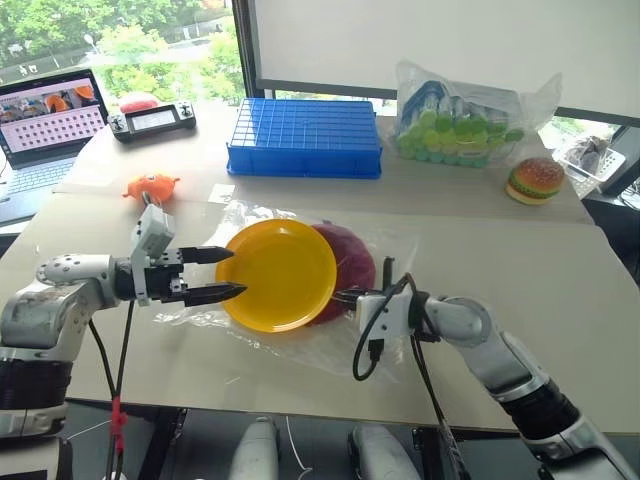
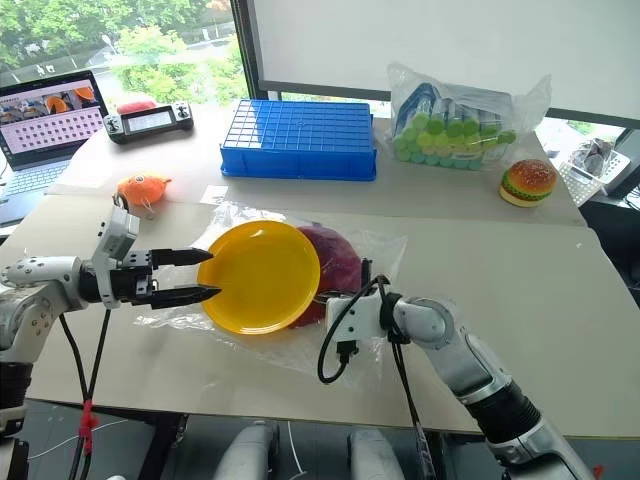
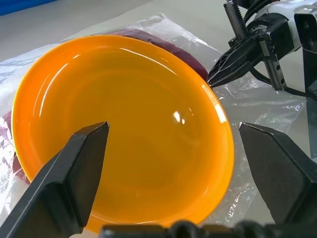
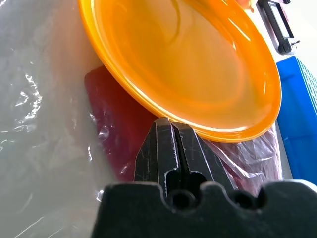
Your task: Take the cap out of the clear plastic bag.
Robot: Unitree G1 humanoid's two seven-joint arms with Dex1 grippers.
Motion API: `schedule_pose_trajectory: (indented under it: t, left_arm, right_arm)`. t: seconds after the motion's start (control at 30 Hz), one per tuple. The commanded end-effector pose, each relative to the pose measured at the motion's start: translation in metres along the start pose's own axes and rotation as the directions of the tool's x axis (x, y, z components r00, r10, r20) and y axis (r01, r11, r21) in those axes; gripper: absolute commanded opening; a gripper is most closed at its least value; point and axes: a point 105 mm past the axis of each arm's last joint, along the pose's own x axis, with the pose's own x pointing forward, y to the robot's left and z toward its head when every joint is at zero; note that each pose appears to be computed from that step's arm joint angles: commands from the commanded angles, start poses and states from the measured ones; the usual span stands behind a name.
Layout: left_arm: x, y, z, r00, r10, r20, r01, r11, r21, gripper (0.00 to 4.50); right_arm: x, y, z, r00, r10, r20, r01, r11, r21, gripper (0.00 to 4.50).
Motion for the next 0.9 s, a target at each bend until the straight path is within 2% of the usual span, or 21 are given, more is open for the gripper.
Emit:
schedule_pose_trajectory:
  t: [0.03, 0.17, 0.33, 0.43, 0.53, 0.6, 0.87, 0.9]
  left_arm:
    - [0.0, 0.0, 0.009, 1.0, -0.013, 0.02, 0.012, 0.999, 0.04, 4.5]
    - [-0.004, 0.003, 0.008, 1.0, -0.012, 0.027, 0.012, 1.0, 0.003, 4.5]
    - [-0.001, 0.004, 0.006, 0.999, -0.021, 0.026, 0.021, 1.0, -0.001, 4.5]
    - [0.0, 0.003, 0.006, 0.999, -0.023, 0.033, 0.023, 1.0, 0.001, 4.5]
    - [0.001, 0.001, 0.005, 0.999, -0.022, 0.035, 0.022, 1.0, 0.002, 4.5]
    - [-0.001, -0.001, 0.005, 0.999, -0.021, 0.036, 0.021, 1.0, 0.003, 4.5]
    - [-0.005, -0.004, 0.008, 0.999, -0.011, 0.038, 0.01, 1.0, 0.013, 4.5]
    - [-0.005, -0.004, 0.007, 0.999, -0.011, 0.036, 0.01, 1.0, 0.014, 4.5]
  right_arm:
    - [-0.007, -0.01, 0.025, 0.996, 0.001, 0.086, 0.012, 0.989, -0.147, 0.04]
    - [-0.007, 0.002, 0.02, 0.986, 0.165, 0.014, -0.14, 0.877, -0.459, 0.04]
    - [-0.004, 0.002, 0.013, 0.965, 0.26, -0.02, -0.214, 0.747, -0.629, 0.04]
    - [0.004, -0.003, 0.011, 0.964, 0.265, -0.011, -0.209, 0.736, -0.644, 0.04]
    - [0.01, -0.01, 0.009, 0.969, 0.245, -0.003, -0.19, 0.743, -0.642, 0.84]
    - [0.01, -0.013, 0.005, 0.968, 0.251, -0.012, -0.206, 0.766, -0.61, 1.48]
    - [0.006, -0.02, 0.017, 0.967, 0.255, 0.017, -0.188, 0.754, -0.629, 4.26]
    - [0.007, -0.024, 0.014, 0.973, 0.232, 0.003, -0.177, 0.753, -0.634, 4.47]
